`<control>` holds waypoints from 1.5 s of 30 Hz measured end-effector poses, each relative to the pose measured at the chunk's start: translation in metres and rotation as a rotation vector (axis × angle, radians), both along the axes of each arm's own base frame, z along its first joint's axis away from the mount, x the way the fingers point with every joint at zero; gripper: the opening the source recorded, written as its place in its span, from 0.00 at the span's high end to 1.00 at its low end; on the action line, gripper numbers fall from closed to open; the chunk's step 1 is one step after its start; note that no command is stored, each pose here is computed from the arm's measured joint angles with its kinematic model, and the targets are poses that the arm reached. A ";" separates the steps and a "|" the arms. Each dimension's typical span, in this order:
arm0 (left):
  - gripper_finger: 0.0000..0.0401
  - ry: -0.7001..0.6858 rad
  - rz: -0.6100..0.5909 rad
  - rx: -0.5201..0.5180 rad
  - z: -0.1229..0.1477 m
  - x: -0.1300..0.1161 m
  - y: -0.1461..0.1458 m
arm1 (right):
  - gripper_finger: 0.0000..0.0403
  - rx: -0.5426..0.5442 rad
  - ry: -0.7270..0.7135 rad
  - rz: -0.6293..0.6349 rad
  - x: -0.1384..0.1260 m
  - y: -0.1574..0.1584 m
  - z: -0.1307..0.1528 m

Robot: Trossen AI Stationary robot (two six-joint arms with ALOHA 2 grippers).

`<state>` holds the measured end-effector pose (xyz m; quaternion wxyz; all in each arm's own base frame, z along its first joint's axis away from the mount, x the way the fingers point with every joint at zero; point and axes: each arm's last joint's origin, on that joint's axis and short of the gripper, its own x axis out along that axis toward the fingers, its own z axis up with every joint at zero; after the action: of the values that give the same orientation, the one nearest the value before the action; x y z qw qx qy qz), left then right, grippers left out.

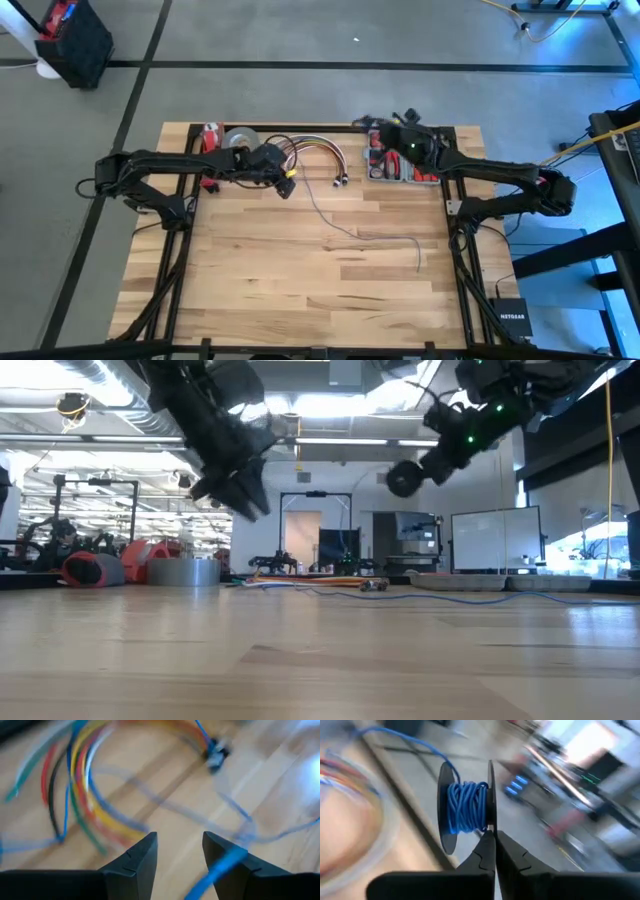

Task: Coil cords
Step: Coil the blue wire on the black spool

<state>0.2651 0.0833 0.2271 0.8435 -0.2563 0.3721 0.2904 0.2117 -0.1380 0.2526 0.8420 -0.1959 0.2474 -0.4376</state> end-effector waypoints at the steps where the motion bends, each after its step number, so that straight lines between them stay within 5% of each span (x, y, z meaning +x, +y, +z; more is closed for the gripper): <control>1: 0.62 0.035 -0.020 -0.056 -0.004 -0.003 -0.002 | 0.99 -0.010 0.000 -0.025 -0.002 -0.004 0.002; 8: 0.62 0.175 -0.171 -0.366 -0.014 -0.018 -0.017 | 1.00 -0.169 -0.241 0.001 -0.006 -0.031 0.078; 12: 0.62 0.133 -0.376 -0.456 -0.013 -0.015 -0.029 | 1.00 -0.265 -0.309 -0.035 -0.016 -0.041 0.145; 16: 0.62 0.026 -0.550 -0.461 -0.002 -0.009 -0.046 | 1.00 -0.247 -0.264 -0.064 -0.027 -0.041 0.177; 26: 0.62 -0.339 -0.797 -0.241 0.059 -0.021 -0.078 | 1.00 -0.216 -0.147 -0.189 -0.038 -0.060 0.173; 32: 0.62 -0.539 -0.843 -0.138 0.088 -0.030 -0.085 | 0.99 -0.156 -0.103 -0.211 -0.039 -0.079 0.158; 35: 0.62 -0.555 -0.827 -0.104 0.090 -0.031 -0.085 | 0.99 -0.145 -0.101 -0.212 -0.037 -0.082 0.155; 39: 0.62 -0.562 -0.630 -0.016 0.093 -0.028 -0.077 | 0.98 -0.149 -0.123 -0.188 -0.036 -0.081 0.157; 42: 0.62 -0.567 -0.556 -0.023 0.094 -0.027 -0.073 | 0.98 -0.153 -0.184 -0.152 -0.035 -0.079 0.161; 45: 0.62 -0.619 -0.666 -0.175 0.097 -0.028 -0.079 | 0.98 -0.166 -0.316 -0.095 -0.037 -0.075 0.171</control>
<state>0.2376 0.0048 0.3240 0.9375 -0.2677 0.1878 -0.1193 0.1745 -0.2130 0.4236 0.8297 -0.1813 0.0839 -0.5212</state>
